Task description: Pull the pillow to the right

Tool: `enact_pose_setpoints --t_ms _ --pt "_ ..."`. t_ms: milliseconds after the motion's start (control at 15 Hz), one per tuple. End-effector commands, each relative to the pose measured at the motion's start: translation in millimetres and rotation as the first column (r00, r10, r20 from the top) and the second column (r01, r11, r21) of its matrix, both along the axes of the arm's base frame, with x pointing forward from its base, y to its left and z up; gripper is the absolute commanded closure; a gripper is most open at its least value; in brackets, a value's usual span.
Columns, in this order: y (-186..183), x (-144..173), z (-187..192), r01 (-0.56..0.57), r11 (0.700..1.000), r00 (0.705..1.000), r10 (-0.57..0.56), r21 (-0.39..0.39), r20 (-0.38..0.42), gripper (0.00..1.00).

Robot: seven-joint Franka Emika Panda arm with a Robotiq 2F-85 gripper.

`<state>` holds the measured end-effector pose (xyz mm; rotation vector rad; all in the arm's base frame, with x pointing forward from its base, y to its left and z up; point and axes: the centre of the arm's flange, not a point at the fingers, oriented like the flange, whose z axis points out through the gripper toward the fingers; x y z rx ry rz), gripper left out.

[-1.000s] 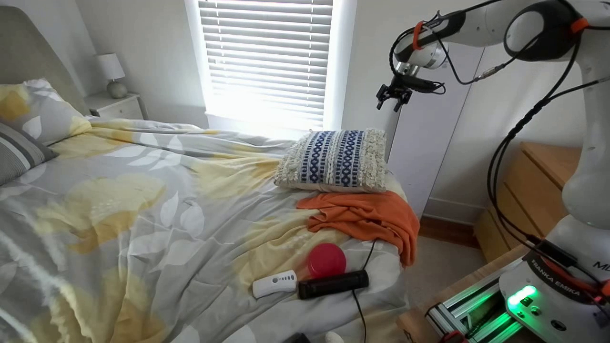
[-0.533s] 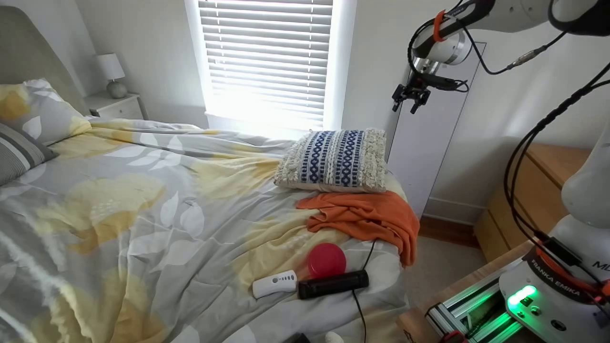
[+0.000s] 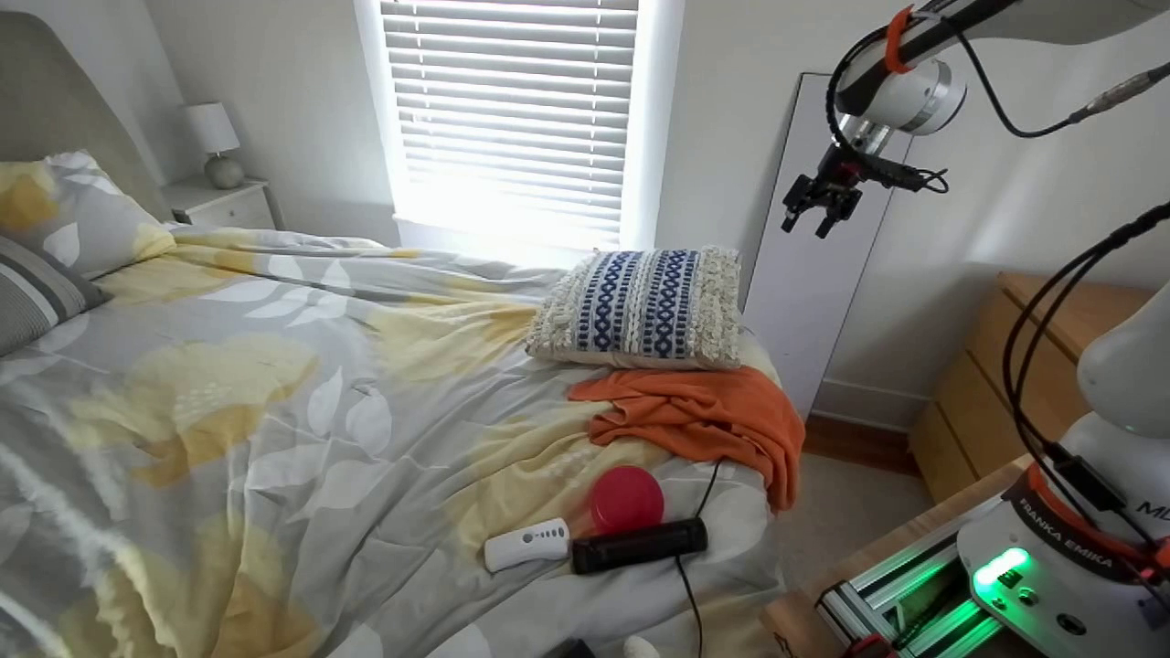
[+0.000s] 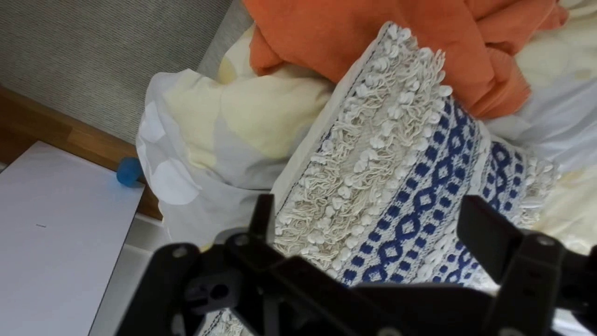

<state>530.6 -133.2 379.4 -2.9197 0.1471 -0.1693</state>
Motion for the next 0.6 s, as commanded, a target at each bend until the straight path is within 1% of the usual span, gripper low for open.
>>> enact_pose_setpoints --t_ms 0,200,533 --pt "3.3 -9.3 2.2 -0.012 1.0 1.0 0.012 0.015 0.019 0.0" --pt "9.0 -27.3 7.5 -0.027 0.999 0.999 0.025 0.031 0.046 0.0" --pt "9.6 -30.2 7.8 -0.027 0.999 0.998 0.025 0.031 0.049 0.0"
